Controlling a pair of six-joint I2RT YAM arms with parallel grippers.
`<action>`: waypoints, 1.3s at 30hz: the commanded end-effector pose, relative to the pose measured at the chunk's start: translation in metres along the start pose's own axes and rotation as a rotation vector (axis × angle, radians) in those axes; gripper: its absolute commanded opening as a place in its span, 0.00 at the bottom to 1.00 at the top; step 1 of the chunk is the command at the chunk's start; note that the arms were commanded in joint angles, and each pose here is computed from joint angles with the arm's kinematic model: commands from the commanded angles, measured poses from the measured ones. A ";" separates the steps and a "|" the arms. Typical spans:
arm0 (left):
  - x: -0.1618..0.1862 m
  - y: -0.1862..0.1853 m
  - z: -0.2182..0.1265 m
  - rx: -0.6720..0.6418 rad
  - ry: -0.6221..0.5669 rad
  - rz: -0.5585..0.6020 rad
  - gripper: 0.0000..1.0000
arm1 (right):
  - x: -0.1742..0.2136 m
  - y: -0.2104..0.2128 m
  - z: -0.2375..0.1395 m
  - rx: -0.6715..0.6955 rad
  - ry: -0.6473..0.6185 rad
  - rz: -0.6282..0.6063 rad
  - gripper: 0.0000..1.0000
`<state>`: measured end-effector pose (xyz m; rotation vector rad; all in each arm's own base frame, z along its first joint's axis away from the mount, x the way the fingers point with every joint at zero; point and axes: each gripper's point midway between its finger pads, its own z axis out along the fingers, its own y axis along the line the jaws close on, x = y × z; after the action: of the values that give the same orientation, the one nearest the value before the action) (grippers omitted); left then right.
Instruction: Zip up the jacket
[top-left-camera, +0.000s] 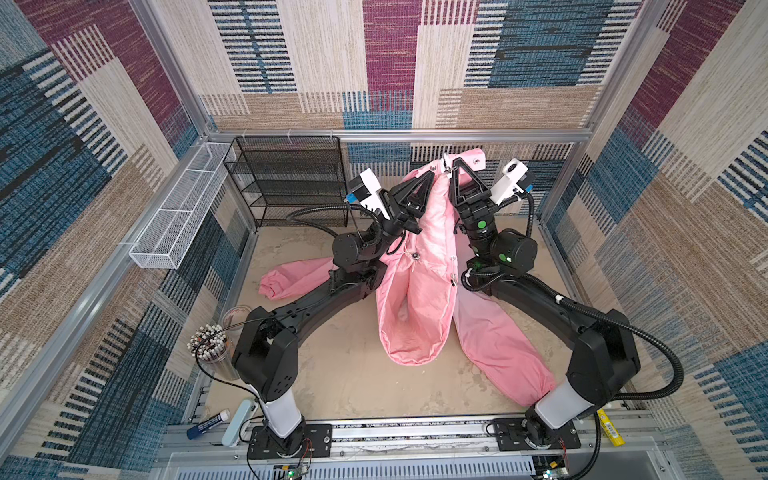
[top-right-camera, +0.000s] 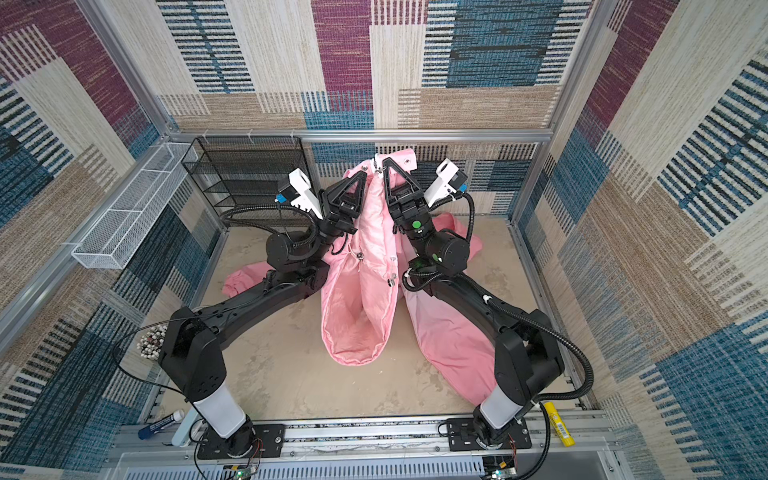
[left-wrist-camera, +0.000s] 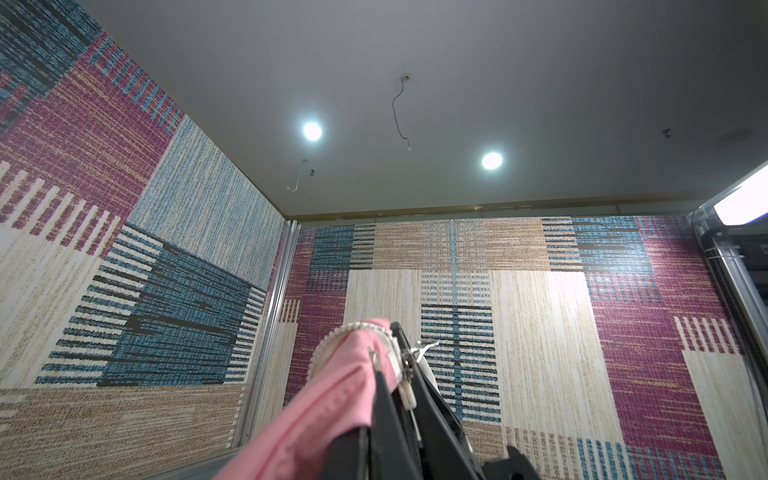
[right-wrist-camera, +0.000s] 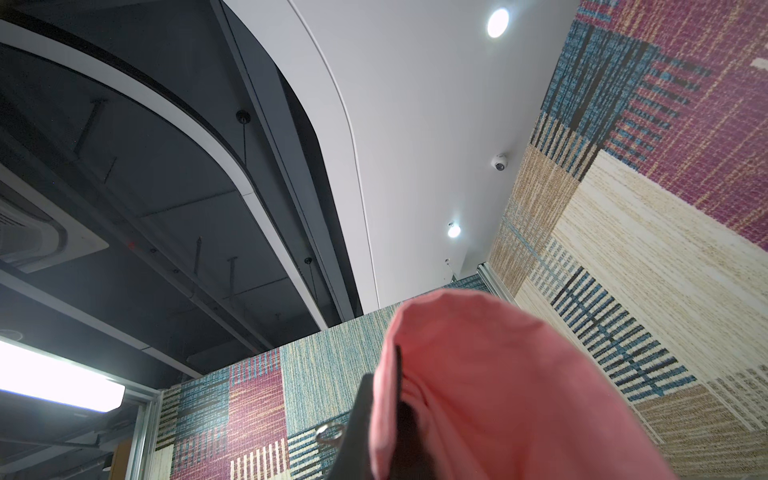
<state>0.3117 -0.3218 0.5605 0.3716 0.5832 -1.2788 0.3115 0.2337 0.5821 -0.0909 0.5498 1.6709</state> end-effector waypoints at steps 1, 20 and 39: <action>-0.003 -0.007 -0.001 0.019 -0.022 0.063 0.00 | -0.043 0.097 -0.022 -0.383 -0.200 -0.097 0.00; 0.002 -0.010 -0.005 -0.006 -0.017 0.151 0.00 | -0.043 0.093 -0.029 -0.325 -0.236 -0.155 0.00; 0.005 -0.007 -0.010 -0.028 -0.002 0.209 0.00 | -0.035 0.094 -0.028 -0.283 -0.207 -0.225 0.00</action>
<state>0.3114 -0.3272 0.5430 0.3867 0.5902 -1.0981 0.2992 0.2314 0.5707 -0.0833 0.5562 1.5235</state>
